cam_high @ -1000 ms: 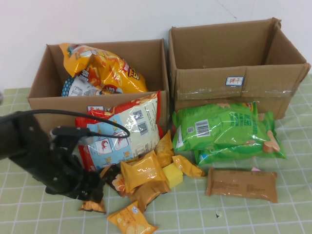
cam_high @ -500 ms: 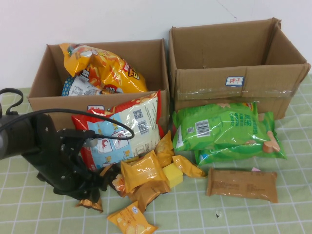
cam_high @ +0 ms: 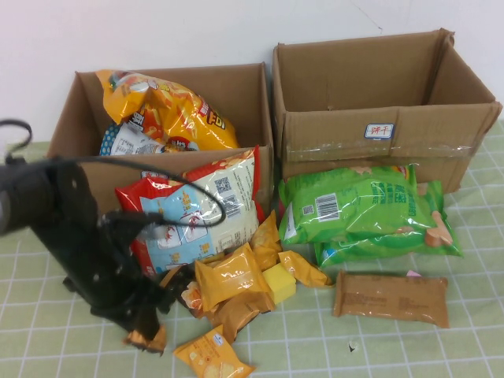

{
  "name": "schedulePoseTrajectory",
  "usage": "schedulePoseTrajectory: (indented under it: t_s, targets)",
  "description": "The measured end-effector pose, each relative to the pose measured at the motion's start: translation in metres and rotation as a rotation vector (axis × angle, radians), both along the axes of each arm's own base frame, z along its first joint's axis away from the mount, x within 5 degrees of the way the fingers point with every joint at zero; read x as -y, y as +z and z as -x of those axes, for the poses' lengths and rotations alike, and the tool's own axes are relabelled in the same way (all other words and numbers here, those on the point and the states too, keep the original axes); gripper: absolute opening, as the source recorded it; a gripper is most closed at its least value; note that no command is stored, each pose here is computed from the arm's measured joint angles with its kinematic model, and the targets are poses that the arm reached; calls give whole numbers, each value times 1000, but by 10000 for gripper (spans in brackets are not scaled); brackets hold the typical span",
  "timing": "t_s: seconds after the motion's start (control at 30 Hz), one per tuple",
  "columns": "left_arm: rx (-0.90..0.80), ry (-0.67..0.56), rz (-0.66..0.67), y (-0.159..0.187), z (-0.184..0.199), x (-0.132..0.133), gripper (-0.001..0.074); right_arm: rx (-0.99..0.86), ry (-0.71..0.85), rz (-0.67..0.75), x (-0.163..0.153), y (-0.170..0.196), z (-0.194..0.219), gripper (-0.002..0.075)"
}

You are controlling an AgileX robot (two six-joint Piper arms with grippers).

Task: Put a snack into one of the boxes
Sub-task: Pick up the biscuit, then place the biscuit in the biscuit box, then pick up the biscuit

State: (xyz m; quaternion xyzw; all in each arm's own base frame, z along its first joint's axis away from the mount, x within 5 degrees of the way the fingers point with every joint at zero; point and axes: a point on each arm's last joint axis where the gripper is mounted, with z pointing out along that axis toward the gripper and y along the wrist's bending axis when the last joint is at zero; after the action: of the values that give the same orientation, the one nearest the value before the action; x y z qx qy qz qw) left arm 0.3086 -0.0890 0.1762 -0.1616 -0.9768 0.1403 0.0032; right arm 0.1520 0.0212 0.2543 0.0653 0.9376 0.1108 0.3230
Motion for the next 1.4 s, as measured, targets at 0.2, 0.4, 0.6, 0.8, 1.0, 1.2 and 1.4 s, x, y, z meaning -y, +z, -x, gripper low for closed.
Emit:
schedulePoseTrajectory:
  t_s: [0.2,0.4,0.6,0.8,1.0,1.2,1.4]
  targets:
    - [126,-1,158,67,-17,15,124,2,0,0,0,0,0,-2]
    - [502,-106,508,155,-50,56,123,15,-6,-11,0,1,-1,-2]
    - [957,-218,627,197,-82,118,123,22,-26,-51,-2,-4,-1,-2]
    - [1245,-41,505,171,-122,161,152,23,-18,-56,-3,-4,-1,-2]
    - [1352,11,312,131,-140,174,429,24,-16,-57,-3,-4,-1,-2]
    - [1335,-41,324,128,-139,178,531,24,-16,-59,-3,-4,-1,-2]
    - [1264,-73,470,145,-125,185,412,22,-15,-58,-3,-4,-1,-2]
